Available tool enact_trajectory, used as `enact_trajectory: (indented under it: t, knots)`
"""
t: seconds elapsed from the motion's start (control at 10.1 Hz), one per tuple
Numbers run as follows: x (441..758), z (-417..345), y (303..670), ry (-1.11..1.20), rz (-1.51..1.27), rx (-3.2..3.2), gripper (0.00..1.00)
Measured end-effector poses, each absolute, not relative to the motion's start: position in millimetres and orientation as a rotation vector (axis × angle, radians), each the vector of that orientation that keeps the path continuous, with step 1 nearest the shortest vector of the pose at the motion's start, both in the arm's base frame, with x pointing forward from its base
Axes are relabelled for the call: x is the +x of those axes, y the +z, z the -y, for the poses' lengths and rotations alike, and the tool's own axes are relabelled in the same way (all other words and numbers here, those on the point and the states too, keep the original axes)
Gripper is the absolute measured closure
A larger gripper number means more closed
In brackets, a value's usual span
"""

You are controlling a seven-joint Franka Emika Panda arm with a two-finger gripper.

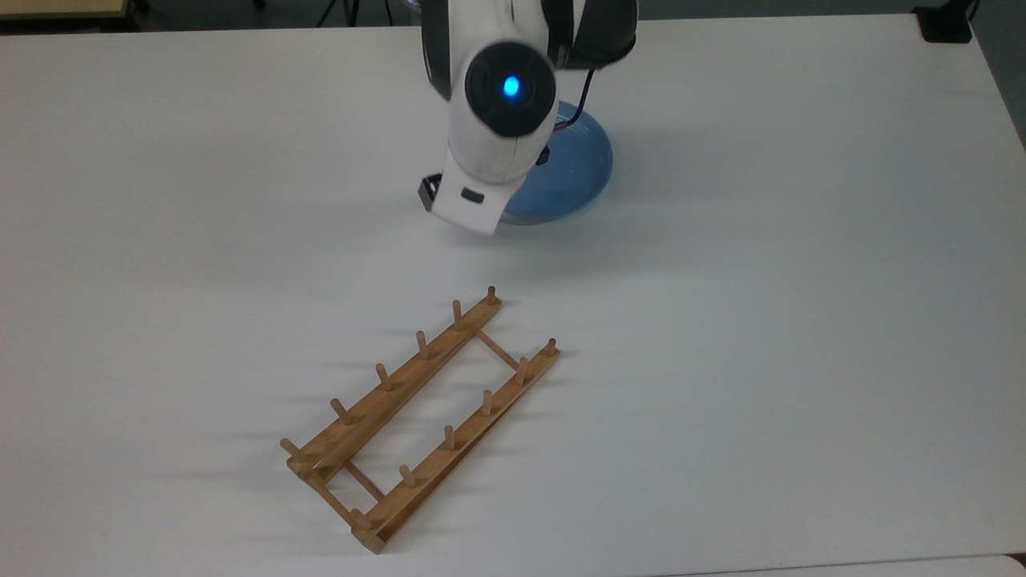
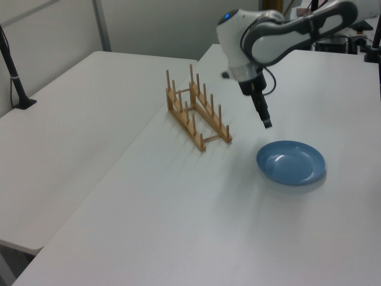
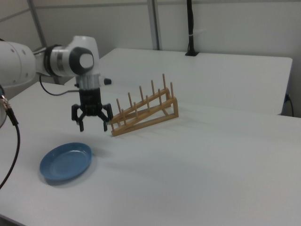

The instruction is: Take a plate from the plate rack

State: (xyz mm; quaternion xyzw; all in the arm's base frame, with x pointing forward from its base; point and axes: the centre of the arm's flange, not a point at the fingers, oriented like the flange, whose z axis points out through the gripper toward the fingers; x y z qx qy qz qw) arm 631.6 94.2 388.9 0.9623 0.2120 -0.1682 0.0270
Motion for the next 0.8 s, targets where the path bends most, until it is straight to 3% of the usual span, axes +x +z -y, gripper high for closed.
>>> enact_trajectory:
  t: [0.2,0.5,0.6,0.8]
  knots:
    - [627,-91,462,-0.312,-0.338,2.979,0.00]
    - [591,-62,583,-0.010,-0.082,3.009,0.00]
    - [576,-53,607,0.042,-0.044,3.035,0.00]
    - [561,-48,618,0.055,-0.014,3.048,0.00]
